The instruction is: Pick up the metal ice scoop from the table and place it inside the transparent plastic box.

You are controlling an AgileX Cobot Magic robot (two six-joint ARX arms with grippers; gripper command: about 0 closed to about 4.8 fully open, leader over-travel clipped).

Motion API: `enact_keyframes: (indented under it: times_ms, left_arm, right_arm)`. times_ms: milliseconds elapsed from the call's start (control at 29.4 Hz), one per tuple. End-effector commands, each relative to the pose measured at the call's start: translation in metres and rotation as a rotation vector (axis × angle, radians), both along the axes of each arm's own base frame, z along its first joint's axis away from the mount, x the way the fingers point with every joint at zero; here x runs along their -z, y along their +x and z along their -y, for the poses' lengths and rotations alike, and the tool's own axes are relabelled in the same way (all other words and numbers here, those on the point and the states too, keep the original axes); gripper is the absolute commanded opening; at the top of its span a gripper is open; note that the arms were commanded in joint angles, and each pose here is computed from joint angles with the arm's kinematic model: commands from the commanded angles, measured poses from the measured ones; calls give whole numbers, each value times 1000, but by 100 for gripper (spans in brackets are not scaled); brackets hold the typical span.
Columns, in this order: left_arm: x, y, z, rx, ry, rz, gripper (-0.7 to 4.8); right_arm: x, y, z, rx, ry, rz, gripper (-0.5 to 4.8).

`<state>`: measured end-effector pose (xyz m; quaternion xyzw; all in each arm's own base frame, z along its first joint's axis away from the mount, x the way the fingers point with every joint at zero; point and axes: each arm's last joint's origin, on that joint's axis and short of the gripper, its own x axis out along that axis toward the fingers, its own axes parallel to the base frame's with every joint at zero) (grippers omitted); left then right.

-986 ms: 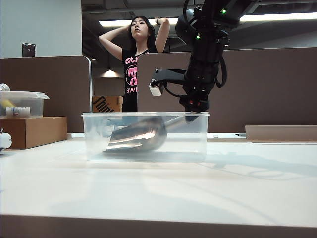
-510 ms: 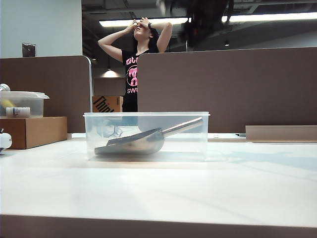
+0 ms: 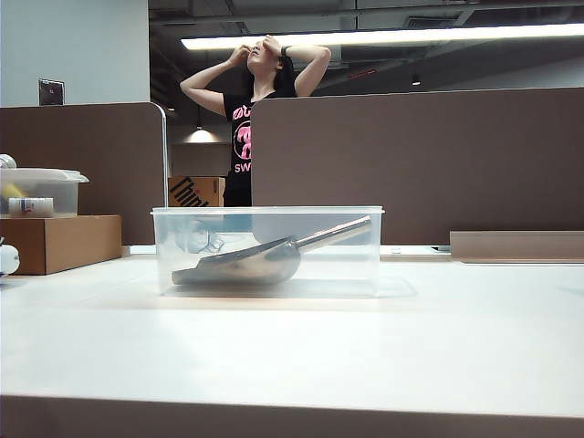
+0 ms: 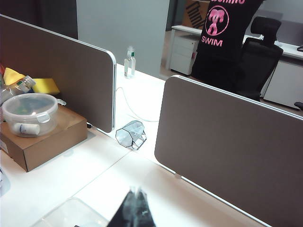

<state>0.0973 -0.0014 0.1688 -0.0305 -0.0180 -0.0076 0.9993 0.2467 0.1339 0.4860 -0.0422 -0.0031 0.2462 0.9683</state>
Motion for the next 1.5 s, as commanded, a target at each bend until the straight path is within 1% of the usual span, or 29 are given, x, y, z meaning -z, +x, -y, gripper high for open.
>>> enact_keyframes:
  times_ms: [34, 102, 136, 170, 408, 442, 510, 544, 578, 646, 680, 714, 782, 850, 918, 952, 1020, 1054, 1122, 1224, 1292, 1360, 1428, 1496]
  left_arm:
    - [-1, 0, 0, 3, 0, 6, 21]
    - [-1, 0, 0, 3, 0, 6, 21]
    - [-1, 0, 0, 3, 0, 6, 21]
    - [-1, 0, 0, 3, 0, 6, 21]
    - [0, 0, 0, 3, 0, 6, 21]
    - [-1, 0, 0, 3, 0, 6, 21]
    - [-1, 0, 0, 3, 0, 6, 21]
    - [-1, 0, 0, 3, 0, 6, 21]
    - [-1, 0, 0, 3, 0, 6, 21]
    - [-1, 0, 0, 3, 0, 6, 21]
    - [-1, 0, 0, 3, 0, 6, 21]
    - [-1, 0, 0, 3, 0, 6, 21]
    - [-1, 0, 0, 3, 0, 6, 21]
    - [-1, 0, 0, 3, 0, 6, 21]
    - [-1, 0, 0, 3, 0, 6, 21]
    - [0, 0, 0, 3, 0, 5, 21]
    - [-1, 0, 0, 2, 0, 6, 21]
    - [-1, 0, 0, 3, 0, 6, 21]
    - [-1, 0, 0, 3, 0, 6, 21]
    - [0, 0, 0, -1, 0, 6, 21]
    - [-1, 0, 0, 0, 0, 6, 21]
    - [0, 0, 0, 3, 0, 6, 21]
    - [0, 0, 0, 3, 0, 6, 21]
    - [0, 0, 0, 2, 0, 6, 21]
  right_arm:
    - [-9, -6, 5, 2, 57, 38, -6]
    - [-14, -10, 7, -1, 101, 54, -6]
    - [-15, -10, 7, -2, 104, 57, -6]
    - [-12, -11, 6, -7, 123, 16, -6]
    - [-3, -9, 6, 6, 88, -58, -6]
    - [-3, -9, 6, 7, 66, -56, -5]
    - [-3, -9, 7, 38, -84, 21, -5]
    - [-2, -9, 8, 56, -116, 26, -5]
    - [-2, -10, 11, 103, -145, 30, -5]
    - [-1, -10, 19, 262, -183, 4, -3]
    - [0, -10, 23, 332, -199, -15, 12]
    - [3, -9, 28, 399, -220, -40, 45]
    - [9, -6, 38, 479, -262, -94, 92]
    - [13, -5, 52, 500, -283, -138, 95]
    - [18, -10, 70, 480, -265, -145, 95]
    - [22, -15, 79, 454, -242, -131, 95]
    - [31, -27, 90, 410, -183, -78, 94]
    - [36, -33, 95, 410, -154, -47, 94]
    - [53, -47, 106, 446, -93, 22, 94]
    - [85, -66, 117, 495, -4, 89, 94]
    - [107, -78, 121, 504, 78, 97, 94]
    - [134, -92, 123, 508, 165, 80, 94]
    - [162, -105, 125, 513, 199, 52, 94]
    - [188, -117, 126, 512, 203, 29, 94]
